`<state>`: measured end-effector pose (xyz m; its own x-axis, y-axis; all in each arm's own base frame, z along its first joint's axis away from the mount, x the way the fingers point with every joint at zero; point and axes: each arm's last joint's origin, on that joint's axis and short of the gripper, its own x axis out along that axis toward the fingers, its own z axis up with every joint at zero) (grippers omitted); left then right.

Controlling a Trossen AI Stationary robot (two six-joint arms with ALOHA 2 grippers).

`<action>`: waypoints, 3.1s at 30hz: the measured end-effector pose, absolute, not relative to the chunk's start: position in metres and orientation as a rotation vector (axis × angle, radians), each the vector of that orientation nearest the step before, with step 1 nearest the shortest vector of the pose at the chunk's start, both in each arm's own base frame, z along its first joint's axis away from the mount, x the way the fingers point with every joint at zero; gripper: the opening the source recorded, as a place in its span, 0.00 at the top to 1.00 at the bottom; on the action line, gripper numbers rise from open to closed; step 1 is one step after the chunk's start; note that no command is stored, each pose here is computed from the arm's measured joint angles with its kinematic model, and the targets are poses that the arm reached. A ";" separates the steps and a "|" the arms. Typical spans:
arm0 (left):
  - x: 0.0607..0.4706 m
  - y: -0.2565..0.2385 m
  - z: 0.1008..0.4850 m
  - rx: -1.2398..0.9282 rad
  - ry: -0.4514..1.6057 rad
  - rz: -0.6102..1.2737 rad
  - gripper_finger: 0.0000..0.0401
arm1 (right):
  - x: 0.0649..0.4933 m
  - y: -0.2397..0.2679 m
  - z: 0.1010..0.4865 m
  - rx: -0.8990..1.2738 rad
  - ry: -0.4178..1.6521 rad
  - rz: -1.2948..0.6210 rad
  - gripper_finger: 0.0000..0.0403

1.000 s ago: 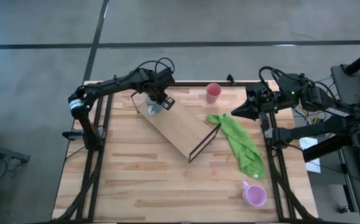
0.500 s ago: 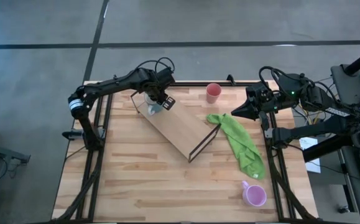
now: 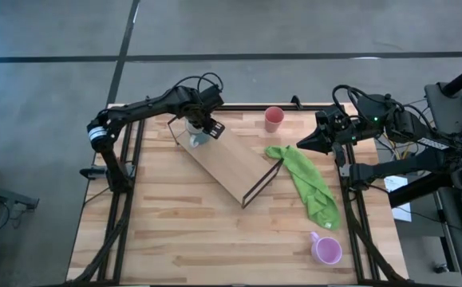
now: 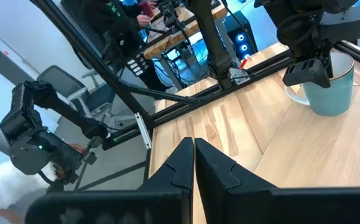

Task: Stack small to large cups/mugs on shelf
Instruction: Put the pink cup on the shelf

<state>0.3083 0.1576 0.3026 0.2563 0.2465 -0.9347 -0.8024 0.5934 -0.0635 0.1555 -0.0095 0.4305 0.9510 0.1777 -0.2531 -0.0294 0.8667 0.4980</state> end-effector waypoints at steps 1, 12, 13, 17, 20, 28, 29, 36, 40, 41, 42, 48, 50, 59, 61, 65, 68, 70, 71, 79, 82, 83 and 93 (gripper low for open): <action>0.308 0.158 0.303 -0.613 1.089 0.776 0.68 | 0.156 -0.009 0.431 0.512 0.298 0.110 0.98; 0.305 0.156 0.328 -0.610 1.012 0.766 0.67 | 0.156 -0.009 0.431 0.510 0.299 0.111 0.98; 0.304 0.155 0.333 -0.609 0.996 0.763 0.67 | 0.156 -0.009 0.431 0.512 0.298 0.110 0.98; 0.298 0.152 0.356 -0.610 0.916 0.736 0.67 | 0.156 -0.009 0.431 0.513 0.297 0.110 0.98; 0.292 0.147 0.372 -0.607 0.866 0.721 0.67 | 0.156 -0.010 0.433 0.508 0.273 0.113 0.98; 0.277 0.135 0.397 -0.565 0.786 0.680 0.67 | 0.164 -0.012 0.446 0.438 0.123 0.088 0.98; 0.276 0.134 0.398 -0.560 0.784 0.677 0.67 | 0.165 -0.012 0.447 0.407 0.118 0.091 0.98; 0.273 0.133 0.400 -0.510 0.792 0.653 0.67 | 0.174 -0.016 0.450 0.328 0.137 0.039 0.98; 0.274 0.133 0.400 -0.509 0.794 0.653 0.67 | 0.182 -0.018 0.448 0.276 0.228 0.018 0.95; 0.274 0.133 0.400 -0.509 0.794 0.653 0.67 | 0.185 -0.018 0.447 0.274 0.258 0.002 0.94; 0.274 0.133 0.400 -0.509 0.794 0.653 0.67 | 0.188 -0.019 0.445 0.270 0.290 -0.016 0.92; 0.274 0.133 0.400 -0.509 0.794 0.652 0.67 | 0.207 -0.026 0.432 0.220 0.487 -0.180 0.82; 0.274 0.133 0.400 -0.509 0.794 0.652 0.67 | 0.213 -0.029 0.428 0.187 0.548 -0.228 0.79; 0.269 0.128 0.406 -0.540 0.776 0.577 0.67 | 0.240 -0.061 0.403 0.185 0.687 -0.451 0.77; 0.267 0.126 0.410 -0.550 0.756 0.548 0.67 | 0.243 -0.074 0.394 0.208 0.742 -0.482 0.77; 0.262 0.122 0.421 -0.549 0.684 0.506 0.67 | 0.246 -0.104 0.377 0.226 0.849 -0.560 0.77; 0.258 0.119 0.431 -0.536 0.615 0.485 0.67 | 0.250 -0.126 0.366 0.242 0.894 -0.557 0.77; 0.256 0.118 0.437 -0.526 0.566 0.473 0.67 | 0.253 -0.139 0.357 0.273 0.923 -0.517 0.77; 0.255 0.117 0.441 -0.522 0.542 0.465 0.67 | 0.255 -0.145 0.352 0.288 0.938 -0.498 0.77; 0.242 0.110 0.466 -0.443 0.374 0.417 0.67 | 0.271 -0.175 0.315 0.348 1.052 -0.497 0.81; 0.239 0.109 0.469 -0.434 0.362 0.415 0.67 | 0.277 -0.180 0.305 0.355 1.083 -0.493 0.82; 0.239 0.109 0.469 -0.434 0.361 0.414 0.67 | 0.278 -0.181 0.302 0.355 1.092 -0.489 0.82; 0.244 0.111 0.464 -0.433 0.385 0.417 0.67 | 0.290 -0.190 0.279 0.371 1.155 -0.486 0.81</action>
